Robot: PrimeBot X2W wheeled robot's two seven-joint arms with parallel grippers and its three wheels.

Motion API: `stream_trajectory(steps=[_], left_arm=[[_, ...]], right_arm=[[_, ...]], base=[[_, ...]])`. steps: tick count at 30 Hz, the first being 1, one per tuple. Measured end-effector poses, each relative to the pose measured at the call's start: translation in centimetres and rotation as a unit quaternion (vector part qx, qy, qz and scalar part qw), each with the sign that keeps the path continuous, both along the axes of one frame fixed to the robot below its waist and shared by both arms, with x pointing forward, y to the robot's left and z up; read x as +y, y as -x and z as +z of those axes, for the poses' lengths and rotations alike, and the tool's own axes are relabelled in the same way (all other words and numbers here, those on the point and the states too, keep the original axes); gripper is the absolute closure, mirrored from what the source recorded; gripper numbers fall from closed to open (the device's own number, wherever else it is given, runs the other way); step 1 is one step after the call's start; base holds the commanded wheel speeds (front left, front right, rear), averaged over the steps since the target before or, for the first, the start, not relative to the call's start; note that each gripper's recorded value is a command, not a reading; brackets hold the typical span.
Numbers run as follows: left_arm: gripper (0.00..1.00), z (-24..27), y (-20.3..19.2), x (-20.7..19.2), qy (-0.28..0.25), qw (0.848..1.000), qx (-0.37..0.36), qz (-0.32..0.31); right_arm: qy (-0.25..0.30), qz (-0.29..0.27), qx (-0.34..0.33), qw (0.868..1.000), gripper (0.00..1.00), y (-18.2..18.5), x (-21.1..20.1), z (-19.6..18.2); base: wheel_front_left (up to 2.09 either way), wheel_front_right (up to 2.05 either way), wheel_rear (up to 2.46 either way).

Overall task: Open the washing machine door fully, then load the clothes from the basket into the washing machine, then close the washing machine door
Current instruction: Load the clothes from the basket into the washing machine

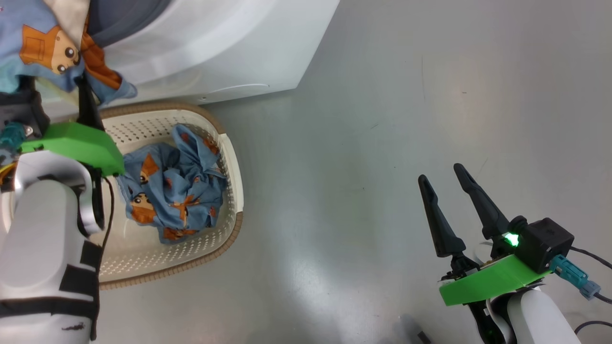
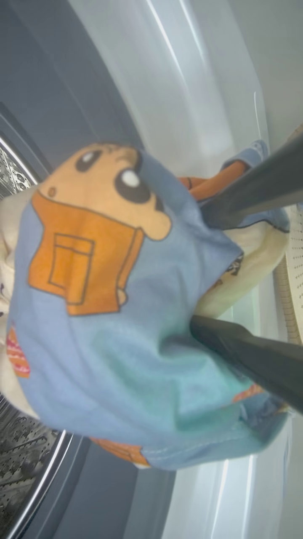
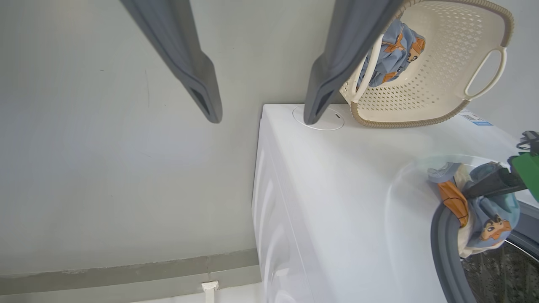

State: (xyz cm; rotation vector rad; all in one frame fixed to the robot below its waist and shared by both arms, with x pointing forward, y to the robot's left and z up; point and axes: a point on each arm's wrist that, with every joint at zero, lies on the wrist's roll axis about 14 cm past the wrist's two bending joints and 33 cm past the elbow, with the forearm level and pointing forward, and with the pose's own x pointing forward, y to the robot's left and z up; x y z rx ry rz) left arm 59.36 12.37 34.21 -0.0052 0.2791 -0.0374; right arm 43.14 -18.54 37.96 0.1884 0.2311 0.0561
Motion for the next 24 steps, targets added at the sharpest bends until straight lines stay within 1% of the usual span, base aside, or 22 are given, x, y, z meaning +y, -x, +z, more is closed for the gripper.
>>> stream_trajectory(steps=[3,4,5,6,7,8,18,24], left_arm=[[0.00,0.3,-0.5,0.2,-0.004,1.000,-0.010,0.009],[0.08,0.4,-0.6,0.1,-0.004,1.000,-0.012,0.010],[0.52,0.3,-0.5,0.0,-0.003,1.000,-0.012,0.011],[0.64,0.3,-0.5,-0.2,-0.002,1.000,-0.012,0.011],[0.80,0.3,-0.5,-0.3,0.000,1.000,-0.013,0.010],[1.00,0.3,-0.5,-0.3,0.000,1.000,-0.013,0.010],[1.00,0.4,-0.4,-0.2,0.000,1.000,-0.015,0.011],[1.00,2.1,-0.7,0.5,-0.001,0.999,-0.037,0.013]], right_arm=[[0.000,0.000,0.000,1.000,0.00,0.0,0.0,0.0],[-0.001,0.000,0.000,1.000,0.00,0.0,0.0,-0.1],[-0.001,0.001,0.000,1.000,0.00,0.0,0.0,-0.1],[-0.001,0.001,0.000,1.000,0.00,0.0,0.1,-0.1],[-0.001,0.001,0.000,1.000,0.00,0.0,0.1,-0.1],[-0.001,0.001,0.000,1.000,0.00,0.0,0.1,-0.1],[-0.003,0.003,-0.003,1.000,0.00,-0.2,0.2,0.1],[-0.005,0.005,-0.006,1.000,0.00,-0.3,0.4,0.3]], base=[[0.00,0.00,0.00],[0.00,0.00,0.00],[0.00,0.00,0.00],[0.00,0.00,0.00],[0.00,0.00,0.00],[0.00,0.00,0.00],[0.00,0.00,0.00],[0.00,0.00,0.00]])
